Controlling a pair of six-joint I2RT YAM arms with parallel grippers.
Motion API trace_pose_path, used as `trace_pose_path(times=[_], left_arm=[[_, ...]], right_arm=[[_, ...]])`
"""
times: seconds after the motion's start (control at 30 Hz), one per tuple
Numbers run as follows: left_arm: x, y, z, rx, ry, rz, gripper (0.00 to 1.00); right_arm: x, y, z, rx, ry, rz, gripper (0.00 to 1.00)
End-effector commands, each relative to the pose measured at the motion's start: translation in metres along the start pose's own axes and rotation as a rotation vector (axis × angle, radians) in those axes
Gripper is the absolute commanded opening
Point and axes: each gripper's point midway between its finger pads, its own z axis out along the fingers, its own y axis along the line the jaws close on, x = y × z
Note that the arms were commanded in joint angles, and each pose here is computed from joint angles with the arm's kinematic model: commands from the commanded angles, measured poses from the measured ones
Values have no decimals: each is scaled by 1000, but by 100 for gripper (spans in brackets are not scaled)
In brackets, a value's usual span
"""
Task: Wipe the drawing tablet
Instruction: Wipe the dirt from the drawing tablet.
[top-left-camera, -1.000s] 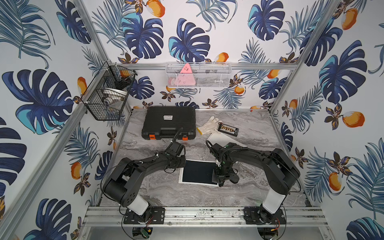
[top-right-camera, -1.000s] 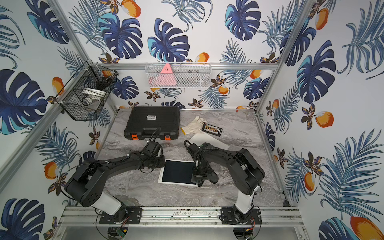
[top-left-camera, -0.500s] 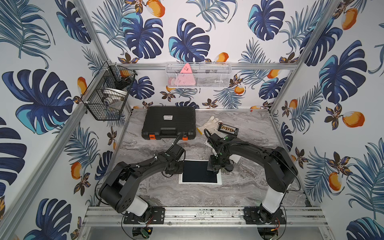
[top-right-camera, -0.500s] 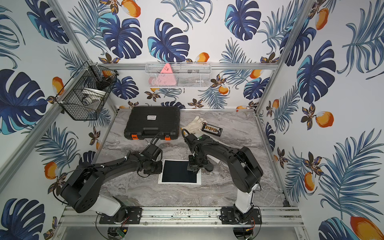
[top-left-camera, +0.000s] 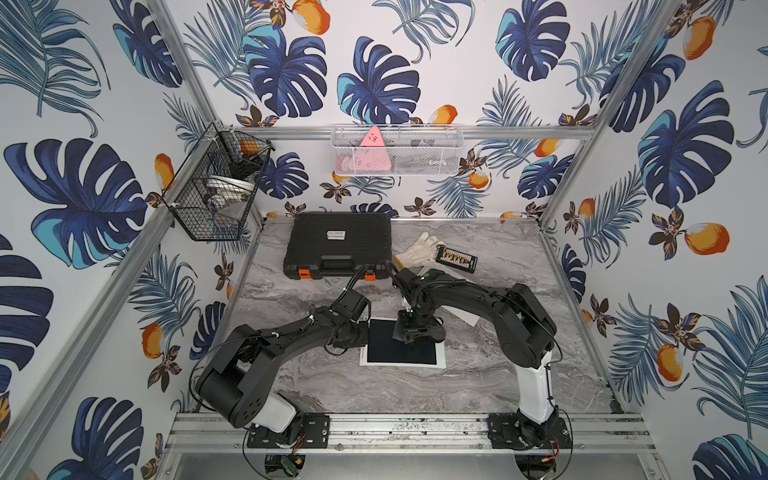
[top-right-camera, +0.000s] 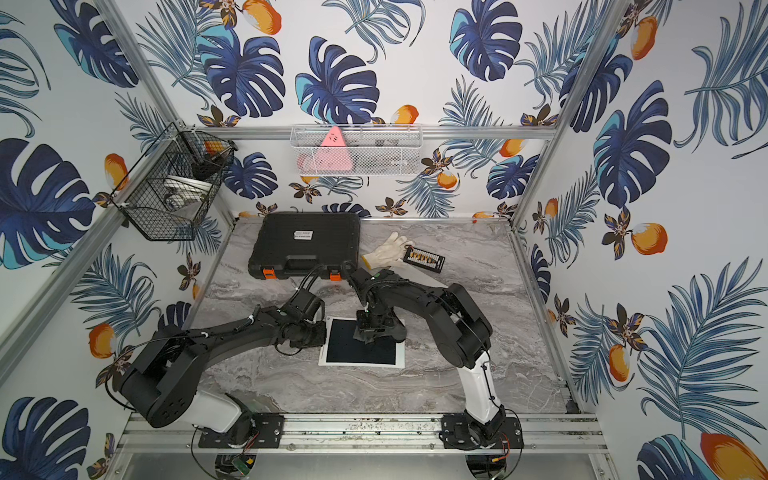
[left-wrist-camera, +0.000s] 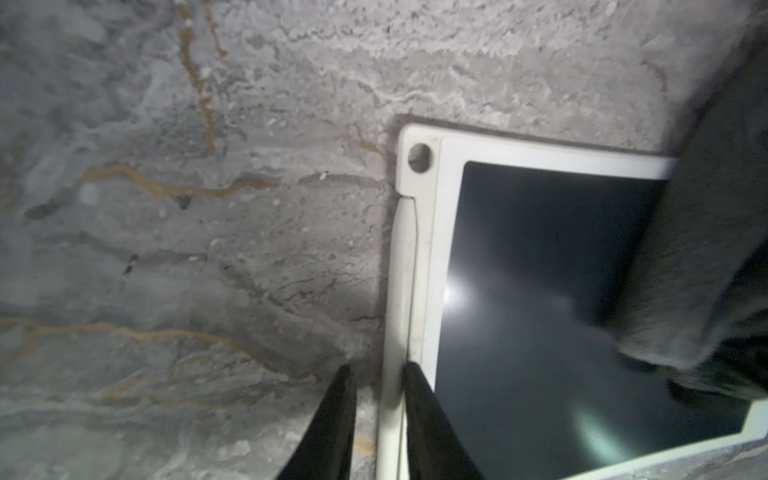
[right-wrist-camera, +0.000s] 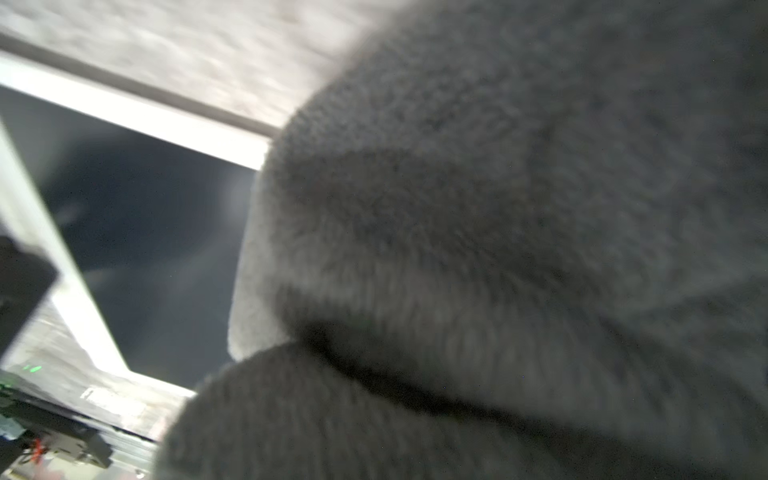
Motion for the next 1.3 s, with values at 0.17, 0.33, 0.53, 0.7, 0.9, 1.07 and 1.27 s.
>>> trace_pose_path(times=[0.17,0.33,0.53,0.7,0.9,1.07,1.27], left_arm=[[75,53,12,-191,268,-42,26],[76,56,12,-201,266,-54,24],[75,59,9,-219,254,-60,21],[77,64,9,-247,263,-63,17],[76,68,10,-295,267,-58,14],[74,68,10,-313,268,-44,13],[74,66,10,-314,267,-35,12]], right_arm=[[-28,69,15,-196,19,-4,0],[-43,84,25,-231,37,15,0],[-47,74,38,-188,47,54,0],[-46,47,40,-100,57,94,0],[-30,17,15,-63,47,90,0],[3,-21,7,7,73,92,0],[33,-74,-10,52,47,163,0]])
